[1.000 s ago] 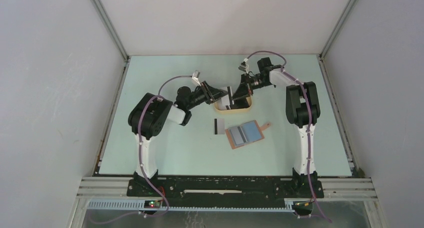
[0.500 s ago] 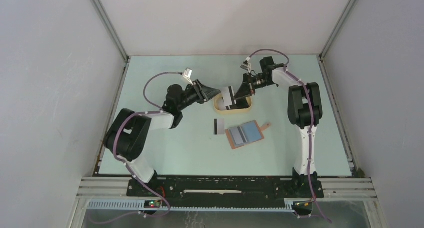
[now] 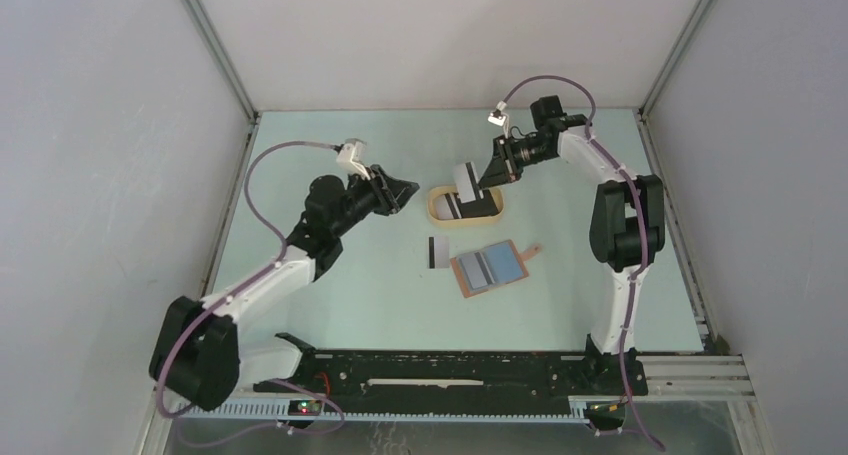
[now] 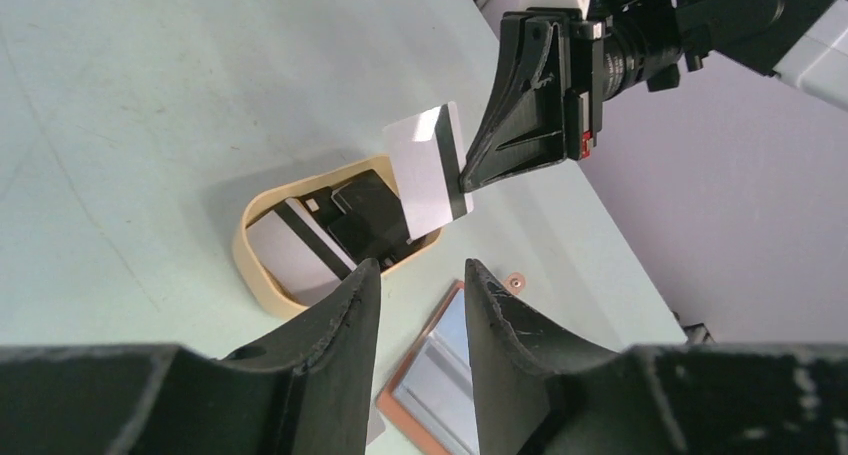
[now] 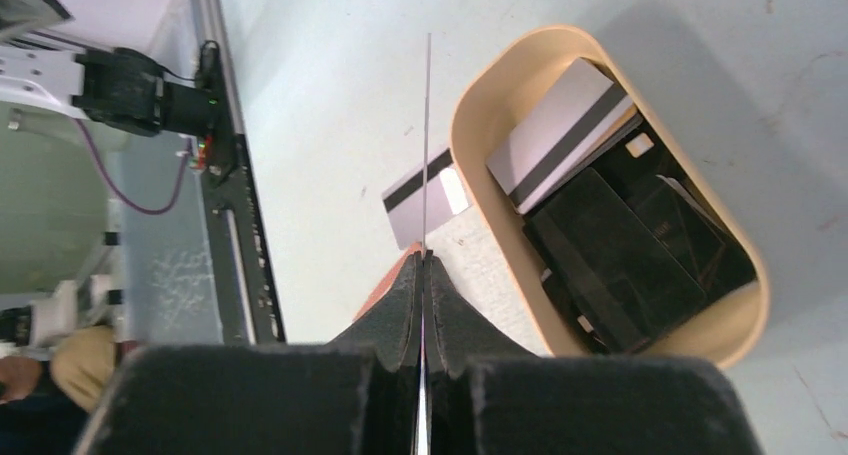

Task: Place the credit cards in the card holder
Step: Place the credit card in the storage box, then move the credit card to the center of the board.

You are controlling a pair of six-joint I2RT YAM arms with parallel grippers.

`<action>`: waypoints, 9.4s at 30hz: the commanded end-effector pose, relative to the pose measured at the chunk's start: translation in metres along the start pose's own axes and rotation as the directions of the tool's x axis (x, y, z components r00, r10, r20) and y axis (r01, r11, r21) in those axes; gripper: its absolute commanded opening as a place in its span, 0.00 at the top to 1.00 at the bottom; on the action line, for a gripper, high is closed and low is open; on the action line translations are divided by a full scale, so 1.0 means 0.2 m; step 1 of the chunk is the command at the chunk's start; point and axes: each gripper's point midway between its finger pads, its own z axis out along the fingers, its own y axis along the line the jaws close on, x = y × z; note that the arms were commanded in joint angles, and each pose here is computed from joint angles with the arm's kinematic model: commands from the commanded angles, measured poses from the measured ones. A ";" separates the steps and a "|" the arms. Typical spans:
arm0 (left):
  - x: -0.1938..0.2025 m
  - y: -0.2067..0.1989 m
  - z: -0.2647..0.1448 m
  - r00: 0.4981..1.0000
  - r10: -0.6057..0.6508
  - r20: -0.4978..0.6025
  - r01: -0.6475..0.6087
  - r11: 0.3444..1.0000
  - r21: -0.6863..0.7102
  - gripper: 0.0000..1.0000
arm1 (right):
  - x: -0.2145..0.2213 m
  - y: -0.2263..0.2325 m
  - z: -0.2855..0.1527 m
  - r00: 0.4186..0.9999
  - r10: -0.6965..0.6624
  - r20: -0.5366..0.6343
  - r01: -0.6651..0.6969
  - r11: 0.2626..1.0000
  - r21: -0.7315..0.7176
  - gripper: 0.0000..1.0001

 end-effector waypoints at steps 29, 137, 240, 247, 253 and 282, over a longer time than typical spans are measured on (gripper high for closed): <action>0.18 0.14 -0.51 0.997 0.007 0.075 0.006 0.985 -0.174 0.02 | 0.08 -0.15 0.10 0.891 -0.278 -0.358 0.407 0.840 0.360 0.94; 0.94 -0.40 -0.73 0.931 0.342 -0.127 -0.283 0.896 0.341 0.32 | 1.19 0.40 0.66 0.538 -0.379 -0.752 0.427 0.893 -0.145 0.51; 1.38 -0.21 -0.88 0.164 -0.966 0.202 0.809 0.015 -0.588 0.39 | 1.14 0.72 0.85 0.745 -0.166 -0.646 0.076 0.983 -0.165 0.55; 1.38 -0.23 -0.89 0.146 -0.969 0.197 0.800 -0.002 -0.600 0.38 | 1.12 0.69 0.84 0.753 -0.151 -0.640 0.074 0.986 -0.146 0.55; 1.28 -0.18 -0.89 0.179 -0.956 0.232 0.832 0.021 -0.554 0.37 | 1.11 0.69 0.84 0.757 -0.152 -0.636 0.076 0.987 -0.145 0.56; 1.22 -0.18 -0.81 0.170 -0.942 0.288 0.886 0.019 -0.464 0.34 | 1.12 0.71 0.84 0.768 -0.105 -0.631 0.014 0.989 -0.147 0.56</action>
